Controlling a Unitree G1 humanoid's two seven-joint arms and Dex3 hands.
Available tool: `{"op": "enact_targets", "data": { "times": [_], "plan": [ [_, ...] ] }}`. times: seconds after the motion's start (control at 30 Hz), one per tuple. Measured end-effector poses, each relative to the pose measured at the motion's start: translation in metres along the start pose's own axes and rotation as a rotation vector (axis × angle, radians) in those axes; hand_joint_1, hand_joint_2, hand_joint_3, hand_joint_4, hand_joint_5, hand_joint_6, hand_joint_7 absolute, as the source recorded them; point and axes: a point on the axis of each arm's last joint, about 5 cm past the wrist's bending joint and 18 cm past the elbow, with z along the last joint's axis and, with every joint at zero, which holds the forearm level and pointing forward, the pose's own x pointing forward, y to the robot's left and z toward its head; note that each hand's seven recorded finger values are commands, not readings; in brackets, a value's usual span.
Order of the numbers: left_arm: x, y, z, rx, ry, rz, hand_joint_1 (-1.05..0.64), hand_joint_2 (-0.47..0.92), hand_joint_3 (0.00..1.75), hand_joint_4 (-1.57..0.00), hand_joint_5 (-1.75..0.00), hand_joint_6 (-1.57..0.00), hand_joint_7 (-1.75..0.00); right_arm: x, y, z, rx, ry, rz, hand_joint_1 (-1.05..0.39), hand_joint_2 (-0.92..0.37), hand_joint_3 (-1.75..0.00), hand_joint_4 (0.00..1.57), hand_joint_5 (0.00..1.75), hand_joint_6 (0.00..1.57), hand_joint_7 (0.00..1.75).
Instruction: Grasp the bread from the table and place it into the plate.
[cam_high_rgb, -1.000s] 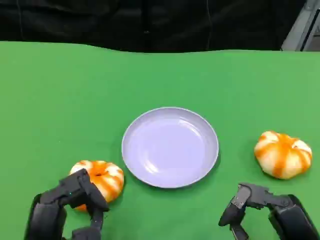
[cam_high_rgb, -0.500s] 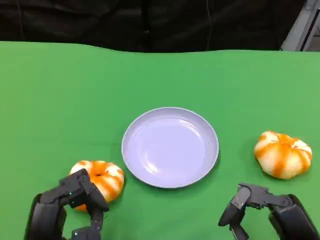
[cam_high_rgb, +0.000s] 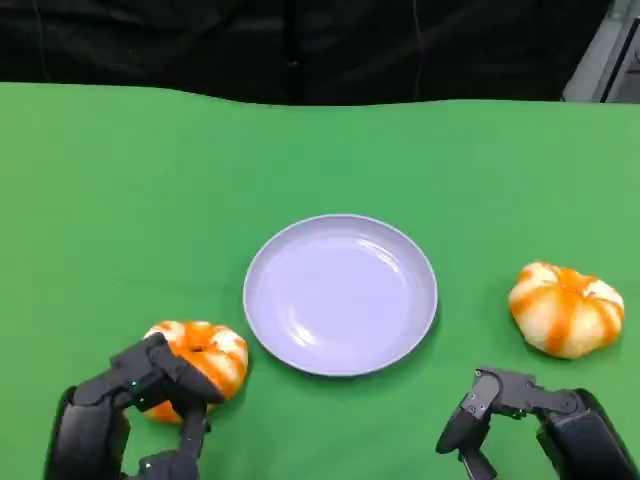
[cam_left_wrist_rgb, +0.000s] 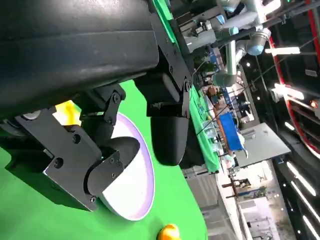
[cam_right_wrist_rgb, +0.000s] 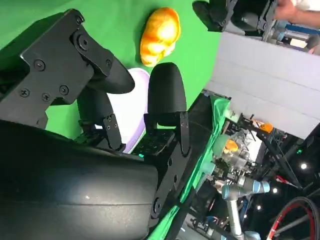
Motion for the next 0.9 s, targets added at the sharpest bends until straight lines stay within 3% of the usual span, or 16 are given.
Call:
{"op": "enact_targets", "data": {
  "times": [0.1,0.2,0.3,0.47,0.57,0.9],
  "plan": [
    [0.001,0.000,0.001,0.021,-0.001,-0.004,-0.10,0.50,0.91,-0.57,-1.29,-0.57,-0.83,0.000,0.0000,0.000,0.000,0.000,0.000,0.03,-0.29,-1.36,0.78,1.57,0.83,1.22],
    [0.002,-0.001,0.002,0.062,0.003,0.004,-0.23,0.67,0.45,-0.48,-1.14,-0.49,-0.63,0.000,0.0001,0.000,0.002,0.000,0.001,0.03,-0.30,-1.35,0.78,1.57,0.83,1.22],
    [0.003,0.000,0.004,0.117,0.006,0.014,-0.37,0.80,0.13,-0.33,-1.02,-0.43,-0.41,0.000,0.0001,0.000,0.004,0.000,0.001,0.03,-0.30,-1.34,0.78,1.57,0.83,1.22],
    [0.002,0.001,0.007,0.216,0.026,0.010,-0.46,0.85,0.03,-0.09,-0.84,-0.32,-0.18,0.000,0.0005,0.000,0.000,0.001,0.002,0.02,-0.29,-1.34,0.78,1.57,0.84,1.22],
    [0.001,0.002,0.009,0.277,0.057,0.005,-0.45,0.84,0.01,-0.02,-0.80,-0.27,-0.12,0.000,0.0009,0.000,-0.003,0.001,0.004,0.01,-0.29,-1.34,0.79,1.57,0.84,1.22],
    [0.007,0.006,0.017,0.525,0.101,-0.103,-0.49,0.81,0.00,-0.04,-0.71,-0.28,-0.07,0.000,0.0016,0.000,-0.002,-0.001,0.004,0.02,-0.28,-1.38,0.79,1.57,0.84,1.22]
  ]
}}
